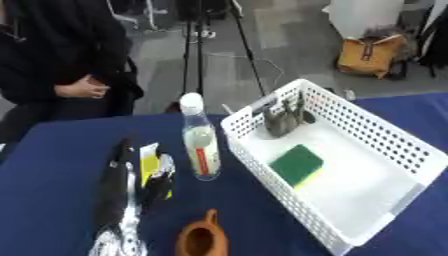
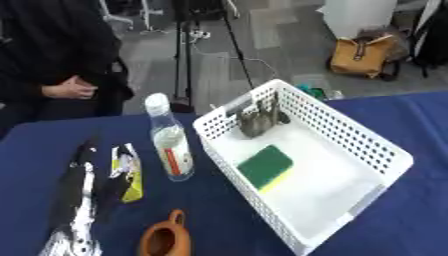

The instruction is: Pick up objects on the table and place them in the box.

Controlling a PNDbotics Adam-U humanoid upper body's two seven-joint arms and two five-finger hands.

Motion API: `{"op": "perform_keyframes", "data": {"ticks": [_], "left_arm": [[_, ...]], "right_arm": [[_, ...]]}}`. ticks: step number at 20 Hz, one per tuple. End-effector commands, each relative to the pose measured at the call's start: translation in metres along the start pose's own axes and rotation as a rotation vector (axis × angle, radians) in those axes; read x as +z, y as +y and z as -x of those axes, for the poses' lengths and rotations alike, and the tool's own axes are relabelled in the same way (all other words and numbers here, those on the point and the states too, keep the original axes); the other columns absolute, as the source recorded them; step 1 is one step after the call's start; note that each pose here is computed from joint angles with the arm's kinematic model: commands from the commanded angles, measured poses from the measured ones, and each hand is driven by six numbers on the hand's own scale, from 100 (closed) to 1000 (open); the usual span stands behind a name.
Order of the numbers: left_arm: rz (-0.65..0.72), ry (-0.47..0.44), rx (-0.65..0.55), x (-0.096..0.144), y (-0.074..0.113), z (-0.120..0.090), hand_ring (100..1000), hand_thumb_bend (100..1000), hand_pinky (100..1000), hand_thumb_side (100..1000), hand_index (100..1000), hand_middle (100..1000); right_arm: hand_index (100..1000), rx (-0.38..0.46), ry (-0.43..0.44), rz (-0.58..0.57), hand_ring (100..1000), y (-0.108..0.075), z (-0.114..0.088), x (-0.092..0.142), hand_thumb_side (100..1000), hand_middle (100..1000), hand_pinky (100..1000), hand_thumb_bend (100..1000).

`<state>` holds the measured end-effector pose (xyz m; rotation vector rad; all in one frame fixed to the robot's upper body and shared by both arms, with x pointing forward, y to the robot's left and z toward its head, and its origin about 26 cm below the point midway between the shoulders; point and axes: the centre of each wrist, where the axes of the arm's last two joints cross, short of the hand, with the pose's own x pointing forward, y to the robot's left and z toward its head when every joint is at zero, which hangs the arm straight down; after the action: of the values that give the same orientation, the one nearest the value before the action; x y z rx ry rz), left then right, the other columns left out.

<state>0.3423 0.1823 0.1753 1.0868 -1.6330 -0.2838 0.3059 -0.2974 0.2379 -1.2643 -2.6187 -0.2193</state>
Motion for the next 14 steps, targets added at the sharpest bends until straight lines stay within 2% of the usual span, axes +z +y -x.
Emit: {"op": "perform_keyframes", "data": {"ticks": [1,11,13,14], "left_arm": [[-0.013,0.010,-0.021,-0.005,0.003,-0.002,1000,209,839,940,1000,952],[-0.054,0.055,-0.098,-0.015,-0.003,0.000,1000,198,848,904,1000,955],[-0.071,0.066,-0.123,-0.016,-0.005,0.000,987,215,764,902,1000,932],[-0.077,0.072,-0.136,-0.017,-0.005,0.000,944,214,720,909,1000,923]], "right_arm": [[614,-0.012,-0.017,0.011,526,-0.001,-0.003,-0.006,764,504,624,100],[612,-0.021,-0.017,0.011,524,0.000,-0.004,-0.006,766,503,622,100],[612,-0.022,-0.017,0.011,524,0.000,-0.004,-0.007,765,503,621,100],[611,-0.023,-0.017,0.011,524,0.000,-0.004,-0.007,763,503,621,100]]}}
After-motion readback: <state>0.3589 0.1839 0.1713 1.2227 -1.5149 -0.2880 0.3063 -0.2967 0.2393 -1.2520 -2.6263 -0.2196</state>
